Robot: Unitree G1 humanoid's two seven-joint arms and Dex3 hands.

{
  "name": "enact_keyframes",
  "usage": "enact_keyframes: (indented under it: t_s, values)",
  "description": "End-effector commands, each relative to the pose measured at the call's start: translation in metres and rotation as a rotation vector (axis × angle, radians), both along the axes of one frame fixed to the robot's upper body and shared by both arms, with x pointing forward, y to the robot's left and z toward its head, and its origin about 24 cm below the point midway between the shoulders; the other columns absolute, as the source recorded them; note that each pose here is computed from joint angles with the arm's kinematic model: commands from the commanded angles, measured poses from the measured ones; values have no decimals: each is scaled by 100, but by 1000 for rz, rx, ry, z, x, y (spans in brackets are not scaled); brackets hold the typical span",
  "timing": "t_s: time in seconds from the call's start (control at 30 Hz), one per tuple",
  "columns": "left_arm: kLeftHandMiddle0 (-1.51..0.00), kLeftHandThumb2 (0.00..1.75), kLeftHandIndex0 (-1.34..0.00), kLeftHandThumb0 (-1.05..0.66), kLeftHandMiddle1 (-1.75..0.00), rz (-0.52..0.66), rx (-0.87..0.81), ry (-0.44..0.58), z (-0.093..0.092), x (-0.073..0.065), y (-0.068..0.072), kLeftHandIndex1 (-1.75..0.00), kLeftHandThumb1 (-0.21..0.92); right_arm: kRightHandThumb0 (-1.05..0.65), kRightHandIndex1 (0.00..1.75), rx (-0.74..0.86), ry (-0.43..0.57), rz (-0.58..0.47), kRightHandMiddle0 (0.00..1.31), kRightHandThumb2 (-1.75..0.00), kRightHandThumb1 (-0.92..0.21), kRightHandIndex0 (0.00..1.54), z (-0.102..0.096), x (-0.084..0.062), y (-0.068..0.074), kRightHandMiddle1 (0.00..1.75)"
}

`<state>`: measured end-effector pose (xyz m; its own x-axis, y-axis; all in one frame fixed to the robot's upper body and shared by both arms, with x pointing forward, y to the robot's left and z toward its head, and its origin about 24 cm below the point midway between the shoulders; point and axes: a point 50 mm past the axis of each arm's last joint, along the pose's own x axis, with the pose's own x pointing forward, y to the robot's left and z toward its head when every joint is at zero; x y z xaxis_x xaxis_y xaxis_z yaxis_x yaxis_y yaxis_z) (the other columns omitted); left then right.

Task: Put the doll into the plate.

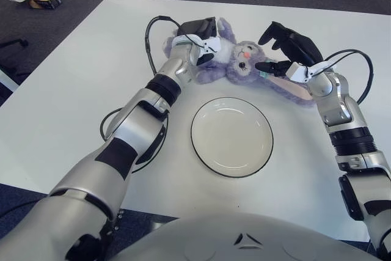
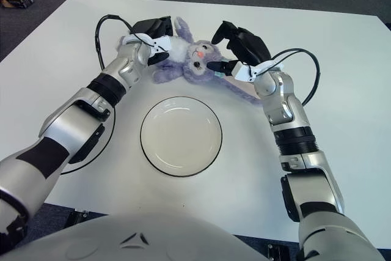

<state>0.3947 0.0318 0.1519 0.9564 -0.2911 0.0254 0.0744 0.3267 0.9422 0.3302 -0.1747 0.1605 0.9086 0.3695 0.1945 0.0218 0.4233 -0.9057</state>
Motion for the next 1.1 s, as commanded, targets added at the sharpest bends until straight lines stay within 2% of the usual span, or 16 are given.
enact_keyframes:
  t_s: [0.0,0.3,0.57,0.63,0.8,1.07]
  values:
    - [-90,170,-66,0,-166,0,-14,55,-14,-5,-5,-175,-5,-86,109,-45,21,-20,0,-35,-92,3,1,4,-2,96]
    - [-89,170,-66,0,-168,30,-75,41,-14,-6,-13,-175,-4,-95,76,-125,114,-65,0,-25,-92,0,-5,11,-4,73]
    - [-93,174,-69,0,-166,57,-89,29,-18,-5,-17,-175,-9,-104,14,-164,173,-61,0,-29,-92,0,-9,16,-5,30]
    - [-94,174,-70,0,-165,63,-94,27,-18,-5,-19,-175,-9,-104,7,-167,182,-63,0,-31,-92,0,-10,17,-5,25]
    - [-96,175,-71,0,-162,73,-119,19,-18,-6,-25,-175,-10,-105,1,-152,228,-80,0,-33,-92,0,-15,19,-7,16]
    - [-108,170,-82,0,-129,72,-138,4,-17,-7,-29,-175,-17,-105,0,-160,305,-111,0,-29,-92,0,-20,22,-6,14]
